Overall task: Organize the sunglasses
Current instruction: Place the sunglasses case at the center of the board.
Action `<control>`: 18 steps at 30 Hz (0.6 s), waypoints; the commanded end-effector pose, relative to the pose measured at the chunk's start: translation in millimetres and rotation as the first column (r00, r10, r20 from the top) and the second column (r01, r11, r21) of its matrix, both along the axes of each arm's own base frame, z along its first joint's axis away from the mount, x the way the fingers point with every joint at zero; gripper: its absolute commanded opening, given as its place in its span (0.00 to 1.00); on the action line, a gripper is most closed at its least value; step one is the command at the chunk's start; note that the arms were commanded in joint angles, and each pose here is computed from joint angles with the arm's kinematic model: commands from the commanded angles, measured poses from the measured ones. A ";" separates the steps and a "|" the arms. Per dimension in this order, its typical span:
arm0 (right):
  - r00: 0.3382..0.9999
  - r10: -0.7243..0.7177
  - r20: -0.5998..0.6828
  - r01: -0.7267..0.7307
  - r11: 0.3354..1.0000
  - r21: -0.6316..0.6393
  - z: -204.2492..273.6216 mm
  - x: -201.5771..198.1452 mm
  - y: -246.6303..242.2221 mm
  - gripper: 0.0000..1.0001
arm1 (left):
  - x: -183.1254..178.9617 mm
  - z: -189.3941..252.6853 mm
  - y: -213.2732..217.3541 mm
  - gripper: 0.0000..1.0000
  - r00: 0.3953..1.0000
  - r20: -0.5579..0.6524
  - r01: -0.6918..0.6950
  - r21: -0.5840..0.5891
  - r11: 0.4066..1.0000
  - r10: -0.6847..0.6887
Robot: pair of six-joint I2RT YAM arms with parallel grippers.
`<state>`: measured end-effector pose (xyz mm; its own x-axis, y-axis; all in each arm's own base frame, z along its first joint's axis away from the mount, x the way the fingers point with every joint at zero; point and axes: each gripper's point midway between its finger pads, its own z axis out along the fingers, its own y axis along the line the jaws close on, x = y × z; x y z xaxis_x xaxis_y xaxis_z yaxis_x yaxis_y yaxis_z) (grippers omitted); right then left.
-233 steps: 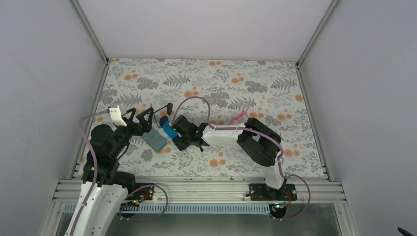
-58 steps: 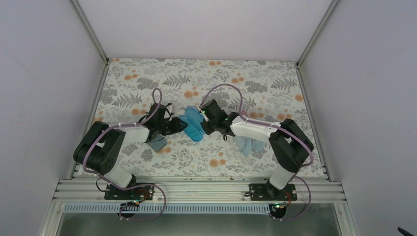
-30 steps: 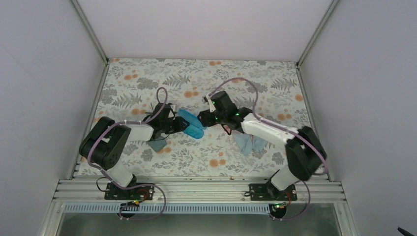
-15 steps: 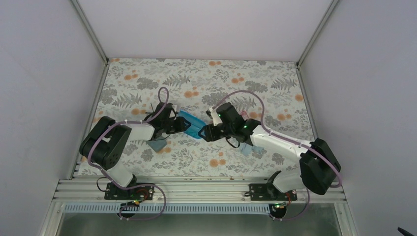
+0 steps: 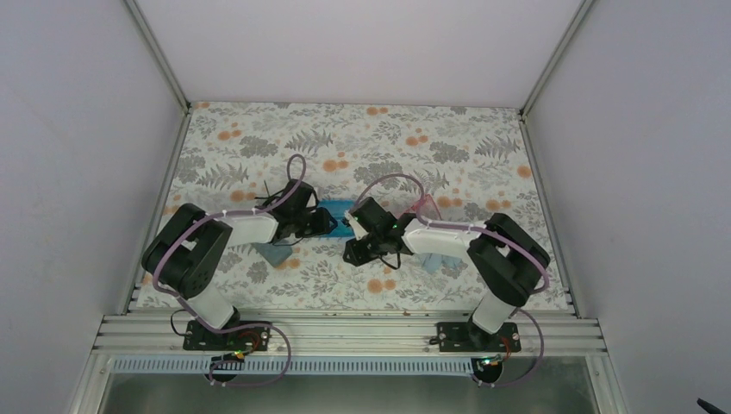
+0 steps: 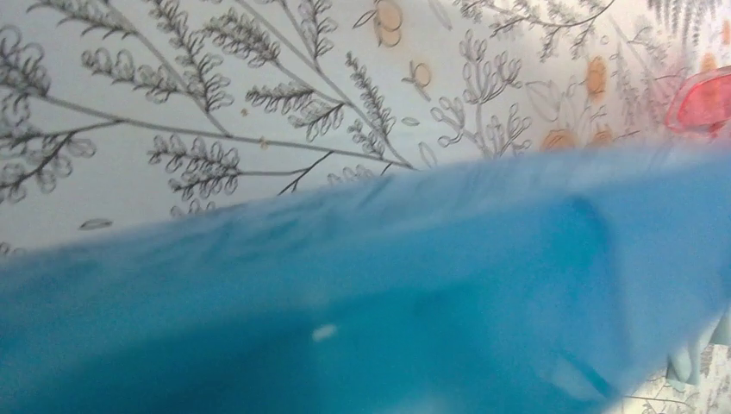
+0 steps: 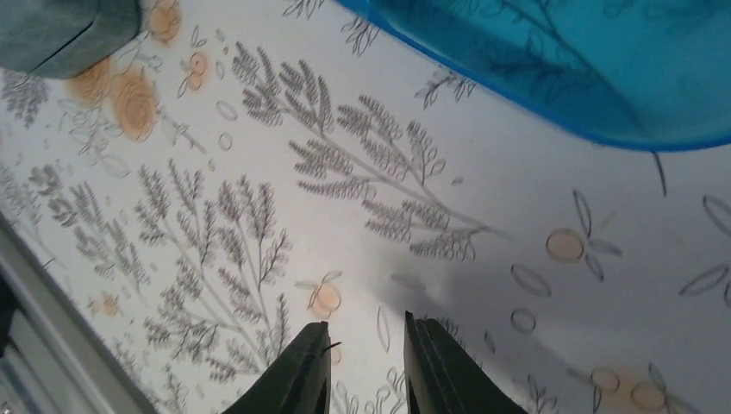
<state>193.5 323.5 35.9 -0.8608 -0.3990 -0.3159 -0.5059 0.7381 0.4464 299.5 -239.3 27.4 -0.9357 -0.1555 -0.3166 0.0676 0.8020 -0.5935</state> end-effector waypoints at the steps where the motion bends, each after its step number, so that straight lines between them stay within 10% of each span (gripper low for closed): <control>1: 0.997 -0.013 0.079 0.015 1.000 -0.026 1.2 23.1 9.8 0.24 | 2.8 13.9 3.1 0.32 1.000 0.017 -0.026 0.031 0.999 0.026; 18: 0.960 -0.172 0.222 0.172 0.985 0.017 39.7 45.5 -8.7 0.26 | -1.2 29.7 -2.0 0.32 0.999 0.035 0.004 0.084 0.996 -0.007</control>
<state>221.7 323.5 52.9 -0.8409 -0.3447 -0.4173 -0.5032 0.7817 0.3683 303.4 -236.9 65.7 -0.9144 -0.1617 -0.3712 0.0775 0.8300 -0.5524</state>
